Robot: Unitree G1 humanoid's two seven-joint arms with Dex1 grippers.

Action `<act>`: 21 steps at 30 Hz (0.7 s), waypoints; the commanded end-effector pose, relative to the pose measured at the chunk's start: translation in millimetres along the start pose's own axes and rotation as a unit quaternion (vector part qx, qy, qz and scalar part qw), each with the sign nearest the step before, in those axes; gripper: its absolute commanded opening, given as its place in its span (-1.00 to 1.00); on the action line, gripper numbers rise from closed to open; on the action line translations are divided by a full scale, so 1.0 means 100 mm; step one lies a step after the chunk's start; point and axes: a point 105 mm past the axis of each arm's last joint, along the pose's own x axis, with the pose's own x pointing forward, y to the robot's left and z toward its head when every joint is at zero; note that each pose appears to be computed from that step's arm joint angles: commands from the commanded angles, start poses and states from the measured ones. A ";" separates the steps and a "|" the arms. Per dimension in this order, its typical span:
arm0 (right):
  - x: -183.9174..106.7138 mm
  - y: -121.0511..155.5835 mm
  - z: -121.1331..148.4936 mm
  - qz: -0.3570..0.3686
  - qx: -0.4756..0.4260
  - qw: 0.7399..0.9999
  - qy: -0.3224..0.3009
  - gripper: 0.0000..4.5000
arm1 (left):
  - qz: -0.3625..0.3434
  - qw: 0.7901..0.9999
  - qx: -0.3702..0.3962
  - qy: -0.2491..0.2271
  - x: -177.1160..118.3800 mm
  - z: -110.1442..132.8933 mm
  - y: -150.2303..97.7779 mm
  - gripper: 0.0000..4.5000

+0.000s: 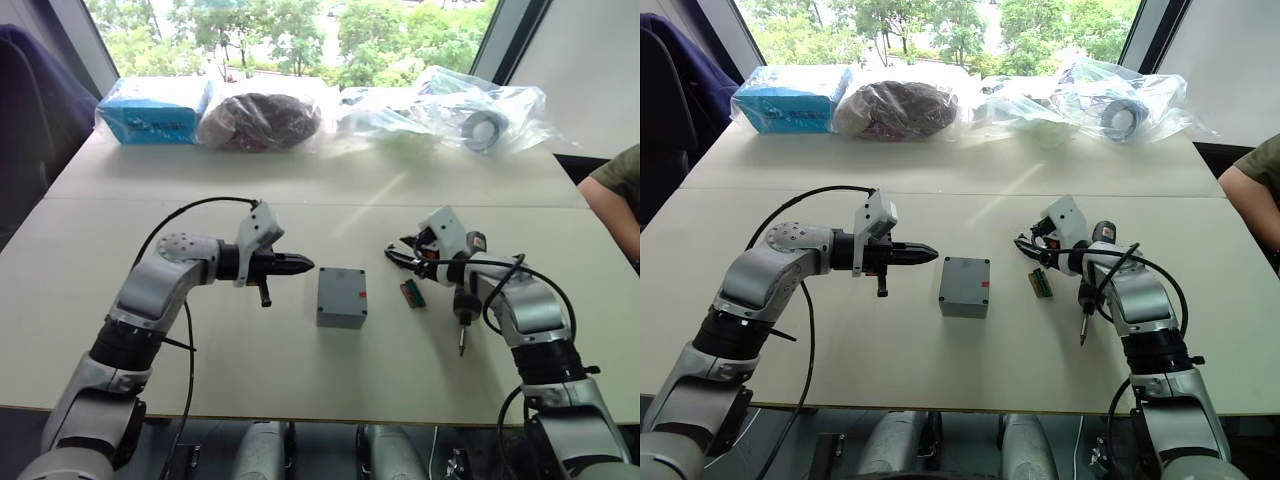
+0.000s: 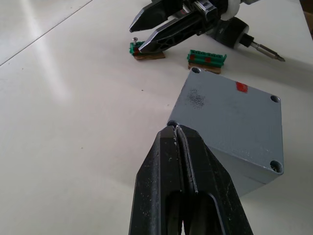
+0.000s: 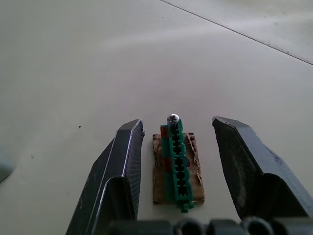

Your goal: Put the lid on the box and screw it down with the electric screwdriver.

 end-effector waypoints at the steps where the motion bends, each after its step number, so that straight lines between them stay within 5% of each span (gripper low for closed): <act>1: 0.00 -0.03 0.16 -0.005 -0.014 1.000 -0.025 -0.06 | 0.001 1.000 0.017 -0.008 -0.02 0.07 -0.01 -1.00; 7: 0.03 -0.03 0.13 -0.005 -0.014 1.000 -0.023 -0.96 | 0.001 1.000 0.018 -0.008 -0.02 0.06 -0.01 -1.00; 21: -0.07 -0.03 0.32 0.001 -0.023 0.998 -0.056 -0.96 | 0.004 1.000 0.016 -0.008 -0.02 0.05 -0.01 -1.00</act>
